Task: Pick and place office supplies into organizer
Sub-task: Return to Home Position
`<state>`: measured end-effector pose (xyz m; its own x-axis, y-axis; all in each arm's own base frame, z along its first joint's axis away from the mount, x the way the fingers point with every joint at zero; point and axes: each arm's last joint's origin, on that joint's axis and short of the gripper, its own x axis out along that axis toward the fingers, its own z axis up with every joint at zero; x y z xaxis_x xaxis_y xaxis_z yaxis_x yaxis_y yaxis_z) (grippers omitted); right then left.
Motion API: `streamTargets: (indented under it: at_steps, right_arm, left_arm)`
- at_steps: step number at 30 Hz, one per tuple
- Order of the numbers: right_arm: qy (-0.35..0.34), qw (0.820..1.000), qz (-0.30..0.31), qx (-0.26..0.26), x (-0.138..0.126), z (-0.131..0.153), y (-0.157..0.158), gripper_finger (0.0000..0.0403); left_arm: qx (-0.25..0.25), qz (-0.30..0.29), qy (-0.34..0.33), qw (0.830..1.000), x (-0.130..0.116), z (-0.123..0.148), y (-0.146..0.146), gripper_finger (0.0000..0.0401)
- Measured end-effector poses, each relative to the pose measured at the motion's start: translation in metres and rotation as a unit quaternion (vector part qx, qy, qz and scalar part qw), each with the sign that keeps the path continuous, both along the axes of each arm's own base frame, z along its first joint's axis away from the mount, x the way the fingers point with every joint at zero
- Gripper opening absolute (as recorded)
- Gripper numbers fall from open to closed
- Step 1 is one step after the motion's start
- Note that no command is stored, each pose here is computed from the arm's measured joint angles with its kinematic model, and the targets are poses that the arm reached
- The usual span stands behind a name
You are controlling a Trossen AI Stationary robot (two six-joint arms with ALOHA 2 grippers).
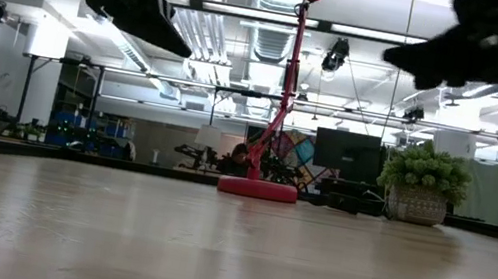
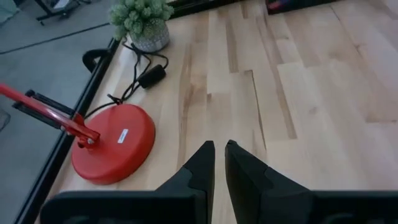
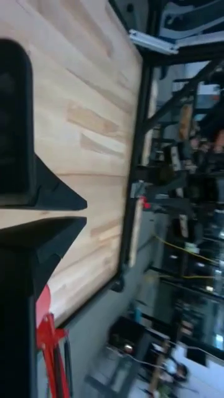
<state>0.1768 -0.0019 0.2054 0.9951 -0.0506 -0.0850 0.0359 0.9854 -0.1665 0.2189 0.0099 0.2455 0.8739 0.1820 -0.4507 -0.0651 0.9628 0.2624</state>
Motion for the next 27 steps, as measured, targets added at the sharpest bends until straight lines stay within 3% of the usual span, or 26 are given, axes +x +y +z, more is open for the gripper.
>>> streamTargets:
  at_steps: [9, 17, 22, 27]
  right_arm:
    - [-0.009, 1.0, -0.002, 0.008, -0.045, -0.027, 0.0, 0.0009]
    - [-0.072, 0.997, 0.001, -0.003, -0.067, -0.03, 0.0, 0.0009]
    - [-0.061, 0.998, -0.001, -0.005, -0.077, -0.032, 0.0, 0.0009]
    - [-0.058, 0.998, -0.003, 0.009, -0.081, -0.033, 0.0, 0.0009]
  left_arm:
    - [-0.017, 0.006, -0.069, 0.997, 0.004, 0.007, 0.0, 0.0022]
    - [-0.036, -0.015, -0.228, 0.973, -0.002, -0.007, -0.001, 0.0022]
    - [-0.018, -0.031, -0.234, 0.972, -0.016, -0.016, -0.001, 0.0022]
    - [-0.01, -0.01, -0.232, 0.973, -0.044, -0.013, 0.006, 0.0022]
